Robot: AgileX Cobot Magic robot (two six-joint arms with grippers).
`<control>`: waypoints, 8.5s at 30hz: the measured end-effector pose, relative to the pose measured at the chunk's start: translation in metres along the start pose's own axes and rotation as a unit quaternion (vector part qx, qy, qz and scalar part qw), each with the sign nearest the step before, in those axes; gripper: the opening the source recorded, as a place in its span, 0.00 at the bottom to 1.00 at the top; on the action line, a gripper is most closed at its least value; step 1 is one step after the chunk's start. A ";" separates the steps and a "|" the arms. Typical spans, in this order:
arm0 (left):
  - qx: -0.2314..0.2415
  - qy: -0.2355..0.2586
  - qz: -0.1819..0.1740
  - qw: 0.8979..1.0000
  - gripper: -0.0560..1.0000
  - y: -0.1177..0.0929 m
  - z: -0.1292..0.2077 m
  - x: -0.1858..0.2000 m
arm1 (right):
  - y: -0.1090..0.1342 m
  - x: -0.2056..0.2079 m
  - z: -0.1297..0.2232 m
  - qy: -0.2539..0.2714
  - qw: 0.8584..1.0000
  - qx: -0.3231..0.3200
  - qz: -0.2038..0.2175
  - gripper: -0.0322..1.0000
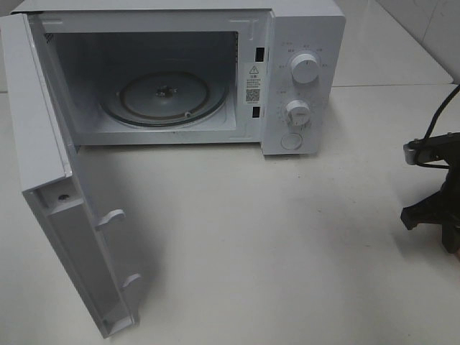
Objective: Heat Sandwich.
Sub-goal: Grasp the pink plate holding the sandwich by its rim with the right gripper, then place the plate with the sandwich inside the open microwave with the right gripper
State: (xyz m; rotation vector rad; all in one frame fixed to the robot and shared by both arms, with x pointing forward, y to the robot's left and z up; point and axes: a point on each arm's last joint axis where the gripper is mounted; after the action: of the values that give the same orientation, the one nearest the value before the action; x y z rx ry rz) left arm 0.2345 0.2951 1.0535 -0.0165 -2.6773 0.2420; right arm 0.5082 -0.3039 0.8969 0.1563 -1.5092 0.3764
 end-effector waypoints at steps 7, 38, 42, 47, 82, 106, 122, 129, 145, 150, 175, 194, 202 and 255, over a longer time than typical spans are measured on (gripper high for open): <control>0.000 0.000 0.000 1.000 0.99 0.000 0.000 0.000 | -0.003 0.006 -0.003 0.016 1.000 0.010 0.010 0.06; 0.000 0.000 0.000 1.000 0.99 0.000 0.000 0.000 | 0.040 0.017 -0.011 0.046 0.992 0.090 0.073 0.06; 0.000 0.000 0.000 1.000 0.99 0.000 0.000 0.000 | 0.045 0.027 -0.009 0.041 0.991 0.097 0.078 0.06; 0.000 0.000 0.000 1.000 0.99 0.000 0.000 0.000 | 0.048 0.043 -0.004 0.029 0.990 0.104 0.086 0.06; 0.000 0.000 0.000 1.000 0.99 0.000 0.000 0.000 | 0.119 0.080 0.011 -0.007 0.965 0.243 0.099 0.06; 0.000 0.000 0.000 1.000 0.99 0.000 0.000 0.000 | 0.163 0.096 0.026 -0.050 0.934 0.336 0.112 0.06; 0.000 0.000 0.000 1.000 0.99 0.000 0.000 0.000 | 0.196 0.099 0.040 -0.065 0.895 0.425 0.122 0.06; 0.000 0.000 0.000 1.000 0.99 0.000 0.000 0.000 | 0.209 0.101 0.047 -0.073 0.865 0.478 0.136 0.06; 0.000 0.000 0.000 1.000 0.99 0.000 0.000 0.000 | 0.219 0.102 0.047 -0.090 0.790 0.590 0.138 0.06; 0.000 0.000 0.000 1.000 0.99 0.000 0.000 0.000 | 0.221 0.103 0.045 -0.095 0.765 0.621 0.139 0.07; 0.000 0.000 0.000 1.000 0.99 0.000 0.000 0.000 | 0.218 0.102 0.031 -0.119 0.589 0.789 0.131 0.07; 0.000 0.000 0.000 1.000 0.99 0.000 0.000 0.000 | 0.187 0.099 0.009 -0.137 0.469 0.865 0.116 0.07; 0.000 0.000 0.000 1.000 0.99 0.000 0.000 0.000 | 0.192 0.110 0.000 -0.159 0.447 0.873 0.109 0.06; 0.000 0.000 0.000 1.000 0.99 0.000 0.000 0.000 | 0.233 0.118 -0.126 -0.167 0.469 0.863 0.079 0.06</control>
State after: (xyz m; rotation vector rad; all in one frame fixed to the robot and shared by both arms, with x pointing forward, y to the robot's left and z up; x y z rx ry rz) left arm 0.2345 0.2951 1.0535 -0.0165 -2.6773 0.2420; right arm 0.5508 -0.0278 0.9750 1.7882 -0.8553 2.0477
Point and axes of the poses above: a point on each arm's last joint axis where the gripper is mounted, x pointing back along that axis away from the gripper, y along the wrist's bending axis when the last joint is at zero, z = x × y, and after that the axes turned 14 degrees about x, right-handed
